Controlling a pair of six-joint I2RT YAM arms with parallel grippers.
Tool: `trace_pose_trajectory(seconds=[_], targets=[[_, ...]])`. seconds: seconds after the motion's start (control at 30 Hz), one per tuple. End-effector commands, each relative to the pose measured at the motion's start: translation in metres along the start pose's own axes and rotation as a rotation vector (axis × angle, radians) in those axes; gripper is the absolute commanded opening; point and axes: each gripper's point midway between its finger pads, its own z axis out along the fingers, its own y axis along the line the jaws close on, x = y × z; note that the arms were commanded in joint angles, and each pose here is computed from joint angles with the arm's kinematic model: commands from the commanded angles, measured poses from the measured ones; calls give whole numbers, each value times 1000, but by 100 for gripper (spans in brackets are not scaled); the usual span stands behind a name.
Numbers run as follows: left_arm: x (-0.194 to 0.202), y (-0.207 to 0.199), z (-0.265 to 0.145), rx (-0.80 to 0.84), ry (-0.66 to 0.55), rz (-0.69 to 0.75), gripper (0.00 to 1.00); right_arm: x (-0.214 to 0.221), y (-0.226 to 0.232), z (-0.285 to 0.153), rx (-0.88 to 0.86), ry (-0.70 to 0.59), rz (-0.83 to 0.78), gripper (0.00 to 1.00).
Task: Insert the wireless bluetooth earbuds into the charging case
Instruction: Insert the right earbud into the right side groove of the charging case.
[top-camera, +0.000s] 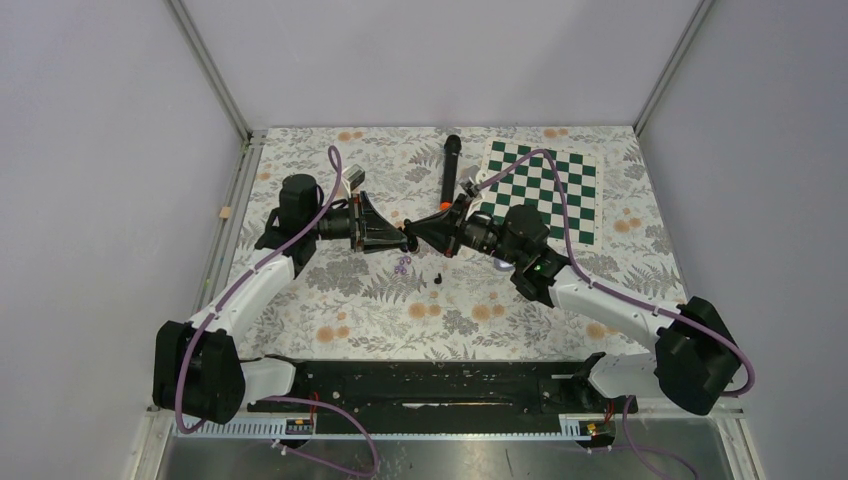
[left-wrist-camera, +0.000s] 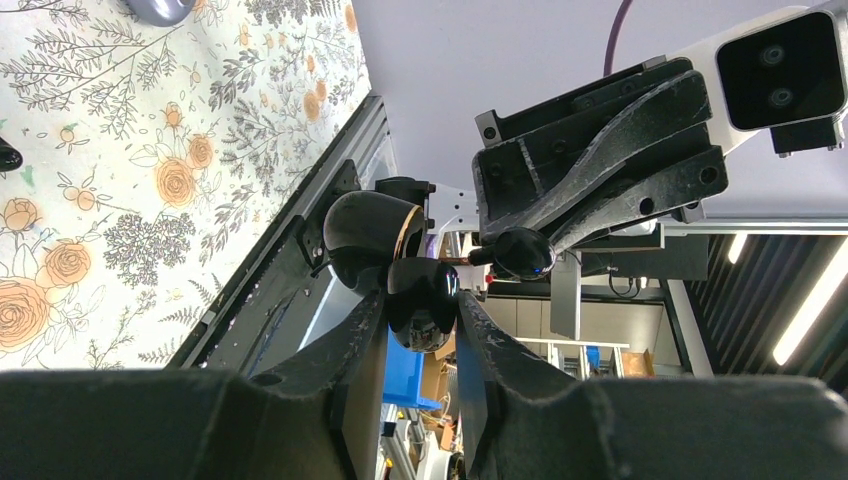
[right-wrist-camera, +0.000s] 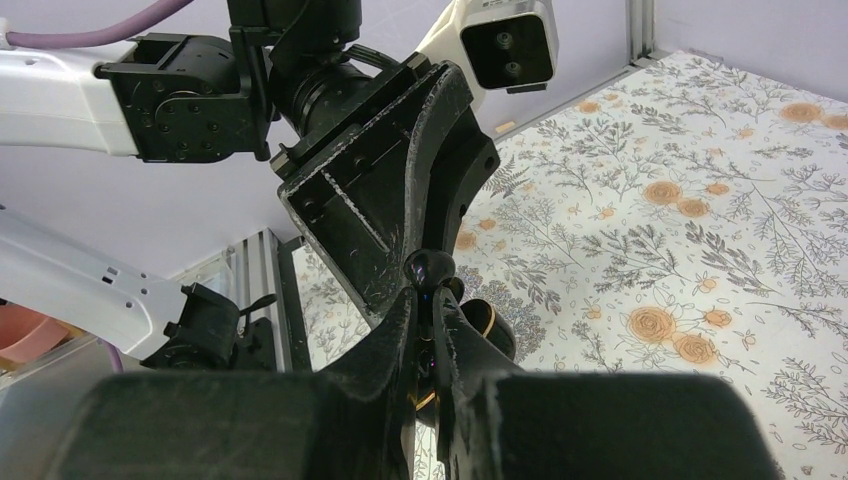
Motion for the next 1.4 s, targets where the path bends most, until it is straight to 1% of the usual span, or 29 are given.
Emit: trace_pose_trajectory(seconds=[0.0,0.5,0.73,0.97,1.13,1.3,1.33,1.37], targets=[[-1,-12,-1,26,-14,47,0,-17,4,6,-13,-66,-52,0],[-2,-16,-1,47,-12,39,0,-1,-2,8,-6,-43,-54,0],[0,-16,-1,53,6,28,0,8,-3,7,-37,-75,-110,0],[5,-13,-1,56,29,6,0,31,-4,3,-70,-36,-160,0],[6,-8,0,55,50,-18,0,37,-5,-2,-75,-73,-166,0],[6,-5,1,52,51,-24,0,37,-3,-5,-81,-81,-164,0],[6,-4,1,50,50,-26,0,36,-3,-5,-82,-83,-168,2],[6,-3,1,50,50,-27,0,36,-2,-5,-83,-82,-168,5]])
